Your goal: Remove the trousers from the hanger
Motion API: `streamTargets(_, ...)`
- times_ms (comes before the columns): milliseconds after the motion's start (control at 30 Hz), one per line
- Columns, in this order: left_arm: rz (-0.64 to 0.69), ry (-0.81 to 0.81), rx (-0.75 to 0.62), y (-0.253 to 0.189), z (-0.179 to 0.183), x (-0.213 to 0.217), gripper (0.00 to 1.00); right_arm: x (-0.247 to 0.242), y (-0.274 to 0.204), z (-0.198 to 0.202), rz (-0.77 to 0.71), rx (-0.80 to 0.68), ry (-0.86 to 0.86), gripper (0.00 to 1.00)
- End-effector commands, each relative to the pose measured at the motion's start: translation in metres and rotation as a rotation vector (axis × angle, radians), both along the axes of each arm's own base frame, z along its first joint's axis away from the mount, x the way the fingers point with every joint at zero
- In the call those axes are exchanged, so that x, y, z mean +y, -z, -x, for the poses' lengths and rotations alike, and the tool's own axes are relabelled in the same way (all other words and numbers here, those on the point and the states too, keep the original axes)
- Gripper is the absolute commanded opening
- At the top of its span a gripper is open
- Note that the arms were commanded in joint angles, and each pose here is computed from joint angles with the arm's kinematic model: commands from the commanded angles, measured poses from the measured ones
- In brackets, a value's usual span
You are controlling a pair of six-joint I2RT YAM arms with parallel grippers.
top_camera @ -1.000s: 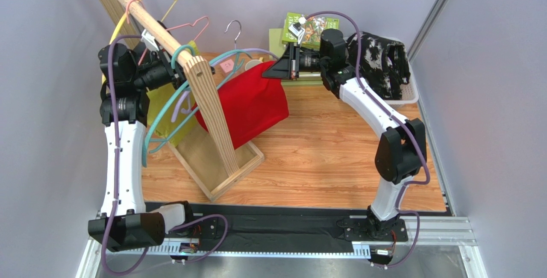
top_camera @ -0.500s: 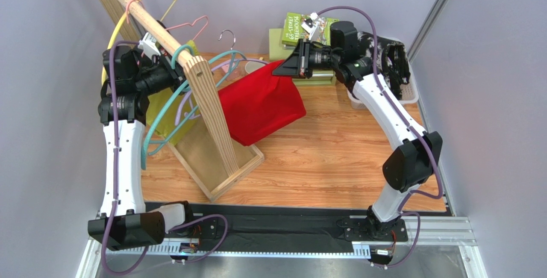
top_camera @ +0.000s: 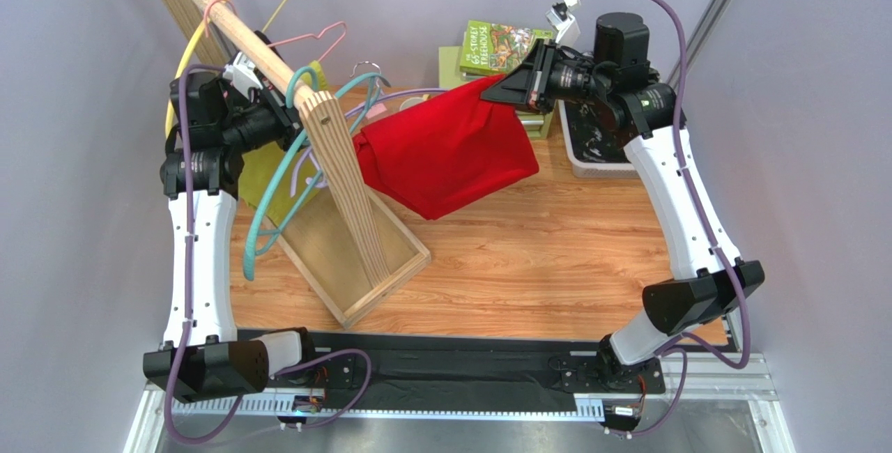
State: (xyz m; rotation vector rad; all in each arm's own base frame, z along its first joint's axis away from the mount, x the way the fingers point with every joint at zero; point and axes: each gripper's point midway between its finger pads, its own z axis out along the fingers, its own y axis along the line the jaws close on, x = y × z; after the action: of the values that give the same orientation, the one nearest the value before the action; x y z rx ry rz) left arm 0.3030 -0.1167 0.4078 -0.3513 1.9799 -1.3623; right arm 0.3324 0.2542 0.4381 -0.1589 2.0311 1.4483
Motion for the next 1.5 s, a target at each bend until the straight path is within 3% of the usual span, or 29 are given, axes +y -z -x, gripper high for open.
streamTargets(0,-0.027,-0.099,0.046,0.004,-0.012,0.017,0.0,-0.019,-0.056,0.028,-0.09,-0.11,0.0,0.0)
streamTargets(167,-0.036,-0.094,0.051,0.007,-0.015,0.018,0.0,-0.028,-0.065,0.051,-0.121,-0.091,-0.041,0.0)
streamTargets(300,-0.041,-0.093,0.044,0.007,-0.015,0.02,0.0,-0.043,-0.042,0.046,-0.09,-0.058,0.019,0.0)
streamTargets(433,-0.046,-0.104,0.042,0.006,-0.015,0.022,0.0,-0.055,-0.009,0.045,0.025,-0.004,0.081,0.0)
streamTargets(767,-0.051,-0.112,0.034,0.004,-0.02,0.025,0.0,-0.089,0.02,0.063,0.274,0.05,0.212,0.0)
streamTargets(1267,-0.061,-0.125,0.032,0.004,-0.025,0.032,0.0,-0.141,0.073,0.111,0.489,0.188,0.298,0.0)
streamTargets(1367,-0.063,-0.132,0.03,0.004,-0.026,0.034,0.0,-0.143,0.079,0.118,0.49,0.192,0.302,0.0)
streamTargets(1467,-0.057,-0.123,0.03,0.003,-0.027,0.033,0.0,-0.124,0.065,0.122,0.377,0.146,0.23,0.0)
